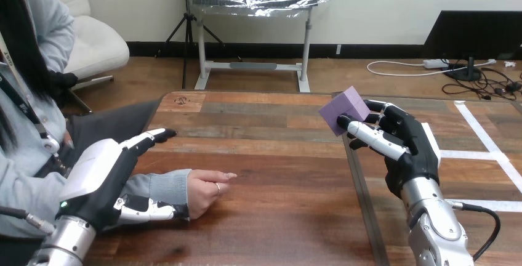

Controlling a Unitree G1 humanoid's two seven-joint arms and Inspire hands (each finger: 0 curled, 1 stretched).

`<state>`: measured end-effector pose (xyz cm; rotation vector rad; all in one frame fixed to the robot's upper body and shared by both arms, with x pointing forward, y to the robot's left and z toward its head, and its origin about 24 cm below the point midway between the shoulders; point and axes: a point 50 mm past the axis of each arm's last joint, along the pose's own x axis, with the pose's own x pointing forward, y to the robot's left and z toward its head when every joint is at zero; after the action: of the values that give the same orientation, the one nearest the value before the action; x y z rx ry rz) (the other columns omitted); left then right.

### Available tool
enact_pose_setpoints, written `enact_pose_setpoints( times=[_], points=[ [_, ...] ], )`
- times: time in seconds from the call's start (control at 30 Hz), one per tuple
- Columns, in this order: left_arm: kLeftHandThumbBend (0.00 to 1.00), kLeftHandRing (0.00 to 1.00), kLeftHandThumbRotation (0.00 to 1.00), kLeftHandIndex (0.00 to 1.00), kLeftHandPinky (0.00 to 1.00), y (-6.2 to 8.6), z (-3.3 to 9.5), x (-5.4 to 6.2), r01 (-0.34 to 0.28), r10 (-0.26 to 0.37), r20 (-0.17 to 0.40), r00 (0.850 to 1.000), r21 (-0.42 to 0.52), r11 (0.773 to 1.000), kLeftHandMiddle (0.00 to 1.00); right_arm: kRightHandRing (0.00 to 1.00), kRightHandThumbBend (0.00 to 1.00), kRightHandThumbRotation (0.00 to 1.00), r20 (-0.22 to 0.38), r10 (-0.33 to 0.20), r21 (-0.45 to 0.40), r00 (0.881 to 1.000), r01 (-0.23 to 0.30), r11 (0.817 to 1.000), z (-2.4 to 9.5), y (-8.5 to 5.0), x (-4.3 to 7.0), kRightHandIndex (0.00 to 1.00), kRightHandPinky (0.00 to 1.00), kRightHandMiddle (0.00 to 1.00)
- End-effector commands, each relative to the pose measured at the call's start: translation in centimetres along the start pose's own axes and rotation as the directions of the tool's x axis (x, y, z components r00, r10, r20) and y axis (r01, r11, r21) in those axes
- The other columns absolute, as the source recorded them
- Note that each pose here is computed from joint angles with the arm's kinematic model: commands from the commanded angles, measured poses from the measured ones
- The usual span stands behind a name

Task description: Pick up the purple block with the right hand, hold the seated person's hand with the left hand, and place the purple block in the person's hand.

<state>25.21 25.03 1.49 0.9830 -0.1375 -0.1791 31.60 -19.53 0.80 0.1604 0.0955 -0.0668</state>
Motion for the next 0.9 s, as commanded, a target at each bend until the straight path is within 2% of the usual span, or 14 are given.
enact_pose_setpoints(
  times=[0.0,0.37,0.87],
  points=[
    [1.00,0.79,0.17,0.79,0.76,2.3,0.7,2.1,-0.026,0.021,0.062,0.998,0.079,0.997,0.80,0.41,0.69,0.00,0.130,0.044,0.025,0.991,-0.048,0.999,3.3,1.3,1.0,0.50,0.34,0.49],
    [1.00,0.76,0.14,0.75,0.73,2.3,-0.1,2.4,0.053,-0.058,0.030,0.998,0.147,0.988,0.76,0.41,0.67,0.00,0.132,0.056,0.039,0.990,-0.061,0.997,3.7,1.4,0.6,0.49,0.34,0.49],
    [1.00,0.72,0.16,0.71,0.70,2.2,-1.4,2.6,0.139,-0.138,-0.020,0.990,0.224,0.965,0.72,0.41,0.67,0.00,0.142,0.073,0.058,0.987,-0.081,0.995,4.2,1.5,0.1,0.49,0.34,0.49]
  ],
)
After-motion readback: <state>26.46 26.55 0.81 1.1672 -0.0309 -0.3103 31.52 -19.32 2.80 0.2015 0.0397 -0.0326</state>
